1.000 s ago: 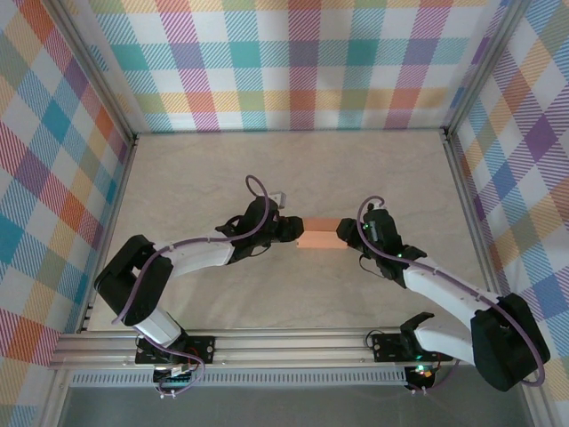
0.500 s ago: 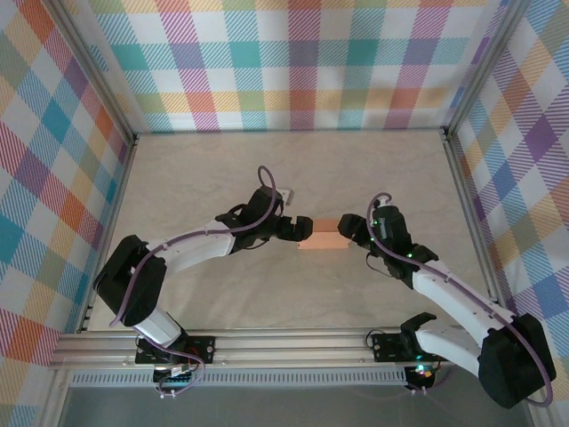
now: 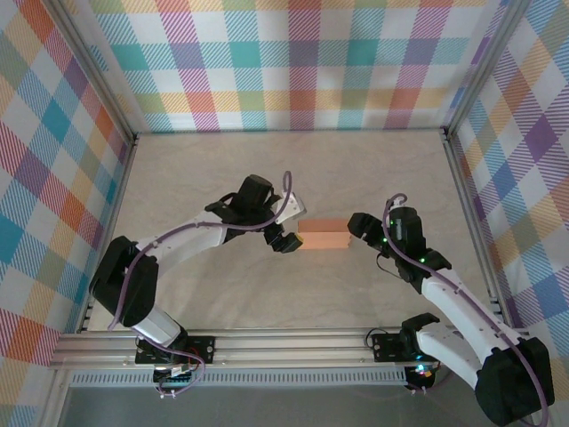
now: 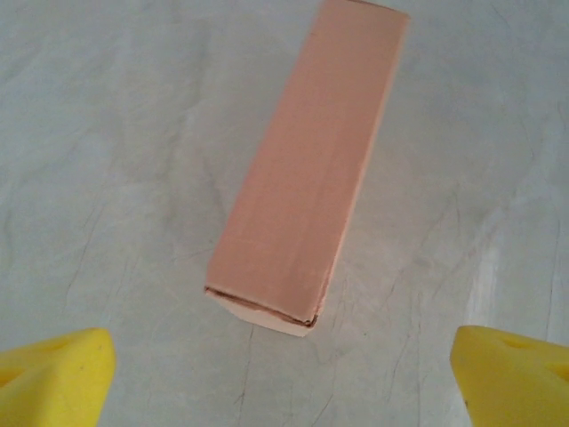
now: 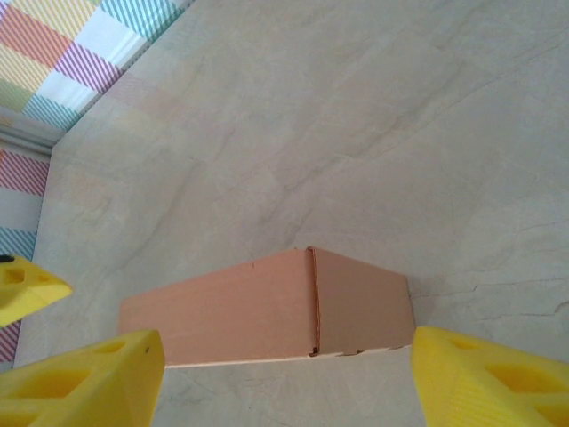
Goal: Fold the paper box
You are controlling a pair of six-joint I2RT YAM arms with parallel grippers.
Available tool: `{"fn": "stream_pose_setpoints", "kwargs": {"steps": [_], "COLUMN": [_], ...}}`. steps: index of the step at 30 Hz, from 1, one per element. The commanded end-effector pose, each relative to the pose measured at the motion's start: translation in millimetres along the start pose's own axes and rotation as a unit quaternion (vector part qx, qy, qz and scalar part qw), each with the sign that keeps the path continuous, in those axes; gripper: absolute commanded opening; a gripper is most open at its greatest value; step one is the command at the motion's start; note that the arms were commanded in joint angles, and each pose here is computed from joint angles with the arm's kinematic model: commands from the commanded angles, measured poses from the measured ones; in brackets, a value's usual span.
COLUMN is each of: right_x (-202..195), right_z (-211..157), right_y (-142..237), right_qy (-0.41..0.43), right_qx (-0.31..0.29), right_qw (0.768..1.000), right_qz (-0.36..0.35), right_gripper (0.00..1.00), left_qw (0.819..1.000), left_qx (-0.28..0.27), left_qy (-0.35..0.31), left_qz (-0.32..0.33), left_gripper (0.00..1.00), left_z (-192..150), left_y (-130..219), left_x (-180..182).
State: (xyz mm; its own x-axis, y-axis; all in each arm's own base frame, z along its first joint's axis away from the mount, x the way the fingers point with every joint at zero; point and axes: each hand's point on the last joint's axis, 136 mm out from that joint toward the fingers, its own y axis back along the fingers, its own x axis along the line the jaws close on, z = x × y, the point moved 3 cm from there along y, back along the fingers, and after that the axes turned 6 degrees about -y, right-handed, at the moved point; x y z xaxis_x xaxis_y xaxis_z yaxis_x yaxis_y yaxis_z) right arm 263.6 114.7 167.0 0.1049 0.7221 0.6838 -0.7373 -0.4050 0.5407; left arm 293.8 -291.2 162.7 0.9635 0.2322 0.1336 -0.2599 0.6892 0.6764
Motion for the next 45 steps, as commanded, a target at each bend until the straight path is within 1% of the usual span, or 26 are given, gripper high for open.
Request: {"fn": "stream_pose_setpoints", "kwargs": {"steps": [1, 3, 5, 6, 9, 12, 16, 18, 21, 23, 24, 27, 29, 31, 33, 36, 38, 40, 42, 43, 44, 45], "right_x": [-1.7, -1.5, -1.1, -1.0, -0.8, -2.5, -6.0, -7.6, -8.5, -8.9, -8.6, -8.3, -7.8, -8.0, -7.9, -7.9, -8.0, -7.5, -7.8, -7.8, -8.1, -8.1], "right_z": [-3.5, -3.4, -2.9, -2.1, -1.3, -1.5, -2.1, -1.8, -2.5, -1.6, -1.6, -1.2, -1.0, -1.5, -2.1, -2.6, -3.1, -3.2, -2.5, -2.9, -3.1, -2.8], "right_y": [-0.4, -0.1, 0.9, 1.4, 2.7, 2.8, 3.2, 2.7, 1.3, 0.5, 0.3, -1.1, -2.1, -3.9, -5.9, -9.1, -10.7, -11.8, -11.7, -11.4, -11.2, -10.5], "right_qy": [0.008, 0.012, 0.015, 0.017, 0.019, 0.019, 0.018, 0.018, 0.018, 0.017, 0.017, 0.015, 0.013, 0.011, 0.009, 0.006, 0.005, 0.005, 0.005, 0.005, 0.005, 0.006], "right_qx": [0.009, 0.008, 0.006, 0.003, 0.001, 0.001, 0.0, 0.0, 0.002, 0.002, 0.002, 0.002, 0.003, 0.005, 0.008, 0.011, 0.013, 0.015, 0.014, 0.015, 0.015, 0.014], "right_qw": [1.0, 1.0, 1.0, 1.0, 1.0, 1.0, 1.0, 1.0, 1.0, 1.0, 1.0, 1.0, 1.0, 1.0, 1.0, 1.0, 1.0, 1.0, 1.0, 1.0, 1.0, 1.0], "right_qz": [0.008, 0.009, 0.012, 0.013, 0.016, 0.012, 0.008, 0.004, 0.002, 0.001, 0.001, 0.001, 0.003, 0.003, 0.005, 0.005, 0.006, 0.006, 0.006, 0.006, 0.005, 0.005], "right_gripper": [0.73, 0.73, 0.73, 0.73, 0.73, 0.72, 0.72, 0.71, 0.71, 0.71, 0.71, 0.7, 0.71, 0.7, 0.7, 0.7, 0.7, 0.7, 0.7, 0.7, 0.71, 0.71], "left_qw": [0.995, 0.994, 0.992, 0.99, 0.988, 0.986, 0.986, 0.986, 0.987, 0.988, 0.989, 0.987, 0.977, 0.961, 0.939, 0.906, 0.892, 0.886, 0.886, 0.888, 0.891, 0.896], "left_qx": [0.021, 0.026, 0.038, 0.046, 0.06, 0.062, 0.063, 0.065, 0.073, 0.08, 0.083, 0.085, 0.09, 0.109, 0.139, 0.19, 0.21, 0.224, 0.228, 0.223, 0.22, 0.217], "left_qy": [-0.078, -0.083, -0.088, -0.089, -0.091, -0.09, -0.089, -0.09, -0.095, -0.103, -0.108, -0.136, -0.161, -0.185, -0.21, -0.234, -0.241, -0.246, -0.246, -0.246, -0.245, -0.244], "left_qz": [-0.063, -0.069, -0.086, -0.096, -0.11, -0.125, -0.128, -0.125, -0.11, -0.087, -0.064, 0.03, 0.104, 0.175, 0.234, 0.295, 0.318, 0.324, 0.322, 0.319, 0.311, 0.302], "left_gripper": [0.91, 0.91, 0.88, 0.85, 0.82, 0.69, 0.45, 0.4, 0.35, 0.35, 0.36, 0.35, 0.35, 0.37, 0.37, 0.37, 0.38, 0.41, 0.44, 0.51, 0.55, 0.61], "left_z": [-4.5, -4.7, -6.5, -7.5, -10.3, -9.8, -8.5, -8.2, -8.5, -9.5, -8.9, -6.3, -3.9, -9.1, -17.0, -30.9, -37.7, -43.8, -45.5, -44.8, -44.8, -43.6], "left_y": [-12.3, -19.1, -24.4, -26.6, -34.9, -40.5, -39.6, -37.3, -33.0, -30.6, -28.9, -23.7, -20.6, -19.9, -21.4, -26.0, -29.9, -34.9, -37.2, -37.4, -37.3, -36.4], "left_x": [-8.7, -5.1, -5.2, -4.7, -2.2, -2.8, -4.1, -4.0, -2.2, 1.0, 5.5, 21.6, 34.9, 47.0, 58.0, 73.2, 80.2, 83.4, 82.9, 81.0, 78.5, 75.7]}}
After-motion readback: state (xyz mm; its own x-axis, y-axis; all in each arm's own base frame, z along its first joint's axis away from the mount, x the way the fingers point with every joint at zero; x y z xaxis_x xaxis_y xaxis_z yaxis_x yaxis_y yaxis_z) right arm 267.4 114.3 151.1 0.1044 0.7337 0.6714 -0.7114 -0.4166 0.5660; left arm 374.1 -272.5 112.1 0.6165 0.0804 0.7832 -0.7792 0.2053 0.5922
